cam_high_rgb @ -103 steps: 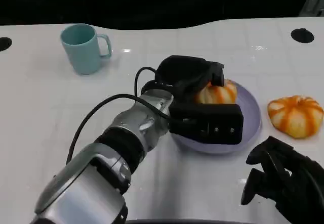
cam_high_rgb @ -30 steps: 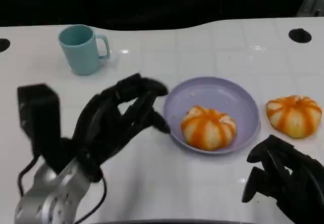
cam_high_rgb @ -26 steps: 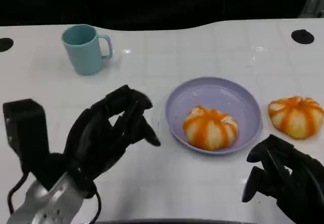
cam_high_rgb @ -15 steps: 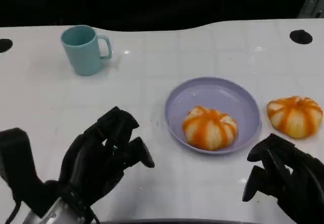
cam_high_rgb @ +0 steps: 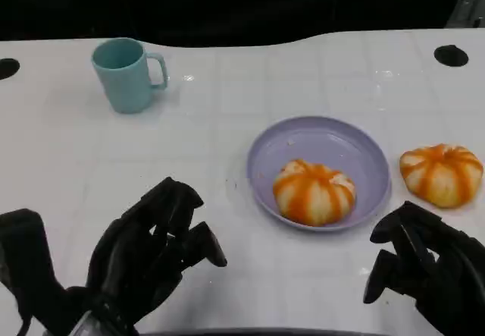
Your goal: Grasp the bread from the table and place it into the plate.
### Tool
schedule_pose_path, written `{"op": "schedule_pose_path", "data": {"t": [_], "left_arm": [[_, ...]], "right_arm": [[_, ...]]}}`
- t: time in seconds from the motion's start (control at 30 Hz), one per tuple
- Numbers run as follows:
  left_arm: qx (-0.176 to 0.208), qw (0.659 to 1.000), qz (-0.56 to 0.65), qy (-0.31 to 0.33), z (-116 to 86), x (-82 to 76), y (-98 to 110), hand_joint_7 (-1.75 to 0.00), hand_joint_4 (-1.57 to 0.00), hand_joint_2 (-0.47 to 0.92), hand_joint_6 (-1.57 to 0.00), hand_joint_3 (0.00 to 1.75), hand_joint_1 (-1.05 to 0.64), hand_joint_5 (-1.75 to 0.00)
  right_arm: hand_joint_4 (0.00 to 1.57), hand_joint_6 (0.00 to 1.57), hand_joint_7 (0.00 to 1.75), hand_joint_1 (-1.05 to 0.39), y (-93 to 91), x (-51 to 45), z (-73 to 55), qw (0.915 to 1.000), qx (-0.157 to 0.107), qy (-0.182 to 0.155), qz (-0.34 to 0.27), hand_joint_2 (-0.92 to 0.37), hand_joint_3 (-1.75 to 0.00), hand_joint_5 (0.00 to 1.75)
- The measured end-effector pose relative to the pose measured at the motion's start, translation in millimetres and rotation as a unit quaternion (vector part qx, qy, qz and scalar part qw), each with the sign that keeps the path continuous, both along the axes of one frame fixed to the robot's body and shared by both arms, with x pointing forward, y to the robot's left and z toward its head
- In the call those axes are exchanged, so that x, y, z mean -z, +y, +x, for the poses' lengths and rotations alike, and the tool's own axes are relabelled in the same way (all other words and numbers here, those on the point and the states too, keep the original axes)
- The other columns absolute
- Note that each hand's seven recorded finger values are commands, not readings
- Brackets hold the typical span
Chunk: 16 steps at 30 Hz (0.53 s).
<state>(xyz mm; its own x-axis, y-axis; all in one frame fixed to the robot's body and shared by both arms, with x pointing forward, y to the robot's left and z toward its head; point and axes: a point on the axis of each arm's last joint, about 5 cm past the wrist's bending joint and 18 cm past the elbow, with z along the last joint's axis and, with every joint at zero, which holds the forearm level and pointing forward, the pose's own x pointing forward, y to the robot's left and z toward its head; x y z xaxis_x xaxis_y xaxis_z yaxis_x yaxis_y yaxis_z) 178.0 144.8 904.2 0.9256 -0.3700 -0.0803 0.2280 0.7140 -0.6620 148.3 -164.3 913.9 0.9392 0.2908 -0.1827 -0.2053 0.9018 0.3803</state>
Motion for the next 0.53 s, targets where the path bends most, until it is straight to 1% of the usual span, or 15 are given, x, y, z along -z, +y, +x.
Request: {"op": "schedule_pose_path", "data": {"t": [0.13, 0.27, 0.53], "left_arm": [[0.000, 1.000, 0.002, -0.001, 0.0, 0.6, 0.4, -1.75, -0.85, 0.92, -0.64, 0.45, -0.56, -1.75], [0.003, 1.000, 0.003, 0.004, -2.5, 2.8, -0.3, -1.75, -0.85, 0.92, -0.63, 0.47, -0.56, -1.75], [0.004, 1.000, 0.005, 0.004, -2.3, 3.4, -0.3, -1.75, -0.86, 0.92, -0.66, 0.45, -0.56, -1.75]], "right_arm": [[0.62, 0.48, 1.62, -0.44, -0.1, 0.0, 0.0, 1.0000, 0.000, 0.000, 0.000, -0.92, -0.38, 1.75], [0.63, 0.48, 1.61, -0.44, -0.3, 0.0, 0.0, 1.0000, -0.001, -0.005, 0.001, -0.92, -0.40, 1.75], [0.63, 0.47, 1.62, -0.44, -0.6, 0.2, 0.1, 1.0000, -0.001, -0.008, 0.001, -0.92, -0.39, 1.75]]}}
